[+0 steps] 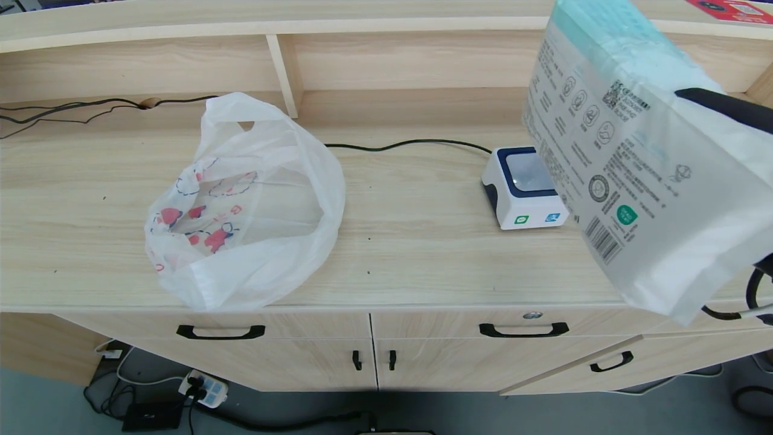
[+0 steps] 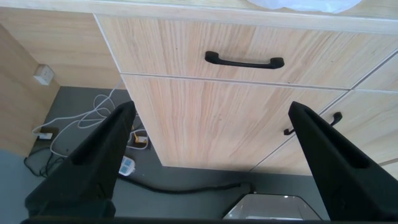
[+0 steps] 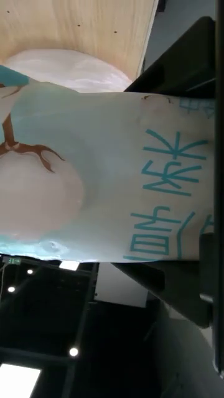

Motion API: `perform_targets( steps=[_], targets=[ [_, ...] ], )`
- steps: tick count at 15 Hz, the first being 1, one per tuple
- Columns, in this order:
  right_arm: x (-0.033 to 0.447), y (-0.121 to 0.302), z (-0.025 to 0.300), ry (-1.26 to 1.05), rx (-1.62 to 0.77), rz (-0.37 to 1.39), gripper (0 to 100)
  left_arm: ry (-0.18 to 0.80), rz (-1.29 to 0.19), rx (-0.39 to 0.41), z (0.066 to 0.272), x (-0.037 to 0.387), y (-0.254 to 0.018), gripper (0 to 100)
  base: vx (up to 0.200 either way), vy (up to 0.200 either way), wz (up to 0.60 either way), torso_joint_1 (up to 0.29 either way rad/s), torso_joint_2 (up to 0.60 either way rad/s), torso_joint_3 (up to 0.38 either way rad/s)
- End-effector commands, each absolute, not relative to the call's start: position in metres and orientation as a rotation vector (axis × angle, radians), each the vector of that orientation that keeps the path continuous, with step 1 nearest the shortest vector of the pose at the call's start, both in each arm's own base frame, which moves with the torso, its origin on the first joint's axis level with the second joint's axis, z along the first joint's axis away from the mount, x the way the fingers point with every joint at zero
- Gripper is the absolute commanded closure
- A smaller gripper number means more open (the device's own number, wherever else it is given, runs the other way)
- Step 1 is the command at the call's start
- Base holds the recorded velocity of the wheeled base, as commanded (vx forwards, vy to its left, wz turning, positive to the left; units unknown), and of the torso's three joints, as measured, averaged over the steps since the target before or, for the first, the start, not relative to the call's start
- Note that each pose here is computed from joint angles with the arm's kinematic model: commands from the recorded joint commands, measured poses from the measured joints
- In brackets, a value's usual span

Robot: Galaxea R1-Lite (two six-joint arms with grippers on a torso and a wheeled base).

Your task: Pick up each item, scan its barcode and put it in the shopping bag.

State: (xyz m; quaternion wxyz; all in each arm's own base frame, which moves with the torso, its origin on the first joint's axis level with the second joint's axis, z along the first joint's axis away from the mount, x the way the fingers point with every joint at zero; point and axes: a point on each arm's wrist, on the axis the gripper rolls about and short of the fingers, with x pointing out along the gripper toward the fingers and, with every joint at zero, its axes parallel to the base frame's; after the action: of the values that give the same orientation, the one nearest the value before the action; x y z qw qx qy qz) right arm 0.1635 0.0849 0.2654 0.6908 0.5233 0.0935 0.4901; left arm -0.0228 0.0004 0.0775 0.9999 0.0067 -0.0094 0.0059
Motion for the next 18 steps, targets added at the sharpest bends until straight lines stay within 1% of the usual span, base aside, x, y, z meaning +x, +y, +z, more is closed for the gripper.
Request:
perform_targets(
  steps=[1, 3, 6, 7, 10, 11, 13, 18],
  targets=[
    [0.177, 0.095, 0.256, 0.254, 1.180, 1.093, 100, -0.020, 0.012, 0.014, 0.078, -0.023, 0.000, 0, 0.000, 0.000, 0.00, 0.000, 0.00, 0.000],
    [0.180, 0.100, 0.257, 0.292, 1.259, 1.124, 100, -0.020, 0.012, 0.015, 0.078, -0.023, 0.000, 0, 0.000, 0.000, 0.00, 0.000, 0.00, 0.000],
    [0.171, 0.109, 0.267, 0.379, 1.444, 1.247, 100, -0.018, 0.012, 0.015, 0.077, -0.023, 0.000, 0, 0.000, 0.000, 0.00, 0.000, 0.00, 0.000],
    [0.169, 0.112, 0.271, 0.397, 1.465, 1.275, 100, -0.018, 0.012, 0.015, 0.077, -0.023, 0.000, 0, 0.000, 0.000, 0.00, 0.000, 0.00, 0.000],
    [0.167, 0.131, 0.270, 0.477, 1.466, 1.335, 100, -0.018, 0.012, 0.017, 0.077, -0.023, 0.000, 0, 0.000, 0.000, 0.00, 0.000, 0.00, 0.000],
    [0.167, 0.132, 0.270, 0.478, 1.466, 1.339, 100, -0.020, 0.012, 0.015, 0.078, -0.023, 0.000, 0, 0.000, 0.000, 0.00, 0.000, 0.00, 0.000],
    [0.163, 0.146, 0.277, 0.520, 1.479, 1.409, 100, -0.020, 0.012, 0.017, 0.078, -0.023, 0.000, 0, 0.000, 0.000, 0.00, 0.000, 0.00, 0.000],
    [0.161, 0.147, 0.279, 0.521, 1.489, 1.437, 100, -0.020, 0.012, 0.017, 0.078, -0.023, 0.000, 0, 0.000, 0.000, 0.00, 0.000, 0.00, 0.000]
  ],
)
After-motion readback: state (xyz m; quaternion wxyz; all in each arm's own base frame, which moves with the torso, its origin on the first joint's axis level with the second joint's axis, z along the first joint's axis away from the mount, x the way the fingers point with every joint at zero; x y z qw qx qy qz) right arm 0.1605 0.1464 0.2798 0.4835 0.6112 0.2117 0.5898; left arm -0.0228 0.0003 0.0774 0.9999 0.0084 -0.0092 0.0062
